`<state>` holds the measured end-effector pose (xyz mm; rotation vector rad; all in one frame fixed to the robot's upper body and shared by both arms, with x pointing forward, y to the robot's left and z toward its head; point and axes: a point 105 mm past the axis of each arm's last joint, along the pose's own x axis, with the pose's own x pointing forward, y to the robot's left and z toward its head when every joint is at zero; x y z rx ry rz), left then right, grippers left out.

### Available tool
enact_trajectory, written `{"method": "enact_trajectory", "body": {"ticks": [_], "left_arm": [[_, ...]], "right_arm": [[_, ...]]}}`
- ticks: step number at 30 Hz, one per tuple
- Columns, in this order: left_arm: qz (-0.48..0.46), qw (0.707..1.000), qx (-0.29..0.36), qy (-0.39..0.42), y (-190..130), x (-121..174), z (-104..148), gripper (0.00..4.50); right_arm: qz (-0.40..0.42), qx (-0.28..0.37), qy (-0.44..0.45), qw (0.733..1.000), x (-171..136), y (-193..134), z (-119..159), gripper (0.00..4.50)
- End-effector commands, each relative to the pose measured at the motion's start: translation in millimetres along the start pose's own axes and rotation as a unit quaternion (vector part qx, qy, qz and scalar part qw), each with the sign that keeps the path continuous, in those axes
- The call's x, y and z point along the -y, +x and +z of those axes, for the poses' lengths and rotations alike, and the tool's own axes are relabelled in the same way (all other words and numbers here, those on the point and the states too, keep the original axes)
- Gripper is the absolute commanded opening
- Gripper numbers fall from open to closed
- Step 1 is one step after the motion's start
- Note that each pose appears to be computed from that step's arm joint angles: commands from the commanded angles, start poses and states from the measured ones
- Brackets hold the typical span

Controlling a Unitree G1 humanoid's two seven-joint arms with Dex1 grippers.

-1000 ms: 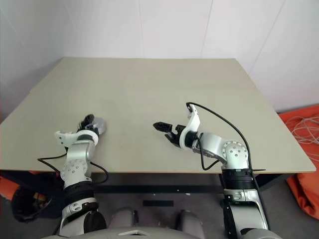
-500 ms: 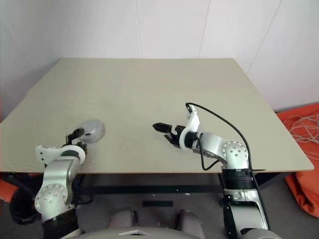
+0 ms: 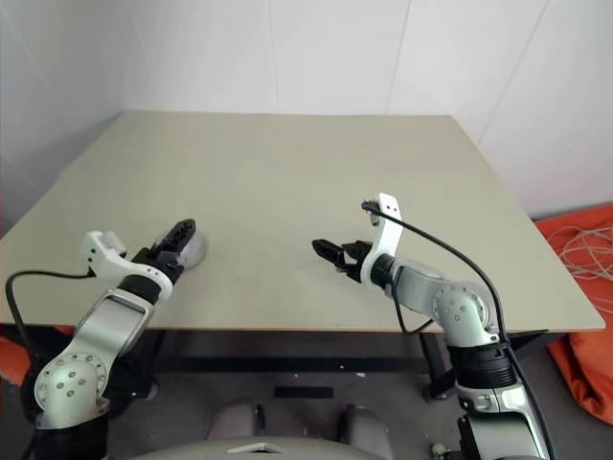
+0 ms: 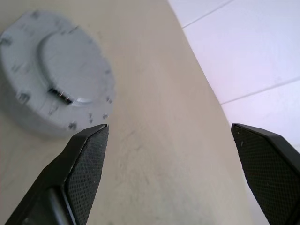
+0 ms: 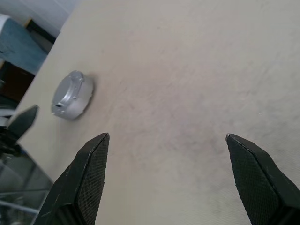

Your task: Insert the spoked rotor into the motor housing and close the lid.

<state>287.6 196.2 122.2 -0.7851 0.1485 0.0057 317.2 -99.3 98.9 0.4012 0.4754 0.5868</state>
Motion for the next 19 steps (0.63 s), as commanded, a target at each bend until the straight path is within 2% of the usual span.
{"method": "enact_trajectory", "body": {"ticks": [1, 4, 9, 15, 19], "left_arm": [[-0.028, 0.980, 0.034, 0.192, 4.9, -5.2, -2.0, 4.46], [-0.017, 0.951, 0.063, 0.302, 7.4, -19.8, -6.0, 4.46], [-0.011, 0.915, 0.105, 0.389, 4.6, -29.3, -13.1, 4.46], [-0.024, 0.908, 0.121, 0.399, -3.8, -28.8, -22.5, 4.46], [-0.040, 0.909, 0.126, 0.396, -6.7, -19.3, -26.3, 4.46]], "right_arm": [[-0.013, 0.087, -0.128, 0.988, -3.9, -3.0, 20.8, 4.50], [-0.043, 0.125, -0.192, 0.973, 4.8, -3.4, 24.0, 4.50], [-0.089, 0.161, -0.272, 0.945, 21.3, -6.8, 20.2, 4.50], [-0.123, 0.198, -0.293, 0.927, 35.3, -17.8, 16.9, 4.50], [-0.117, 0.203, -0.285, 0.929, 35.8, -19.2, 10.7, 4.50]]}}
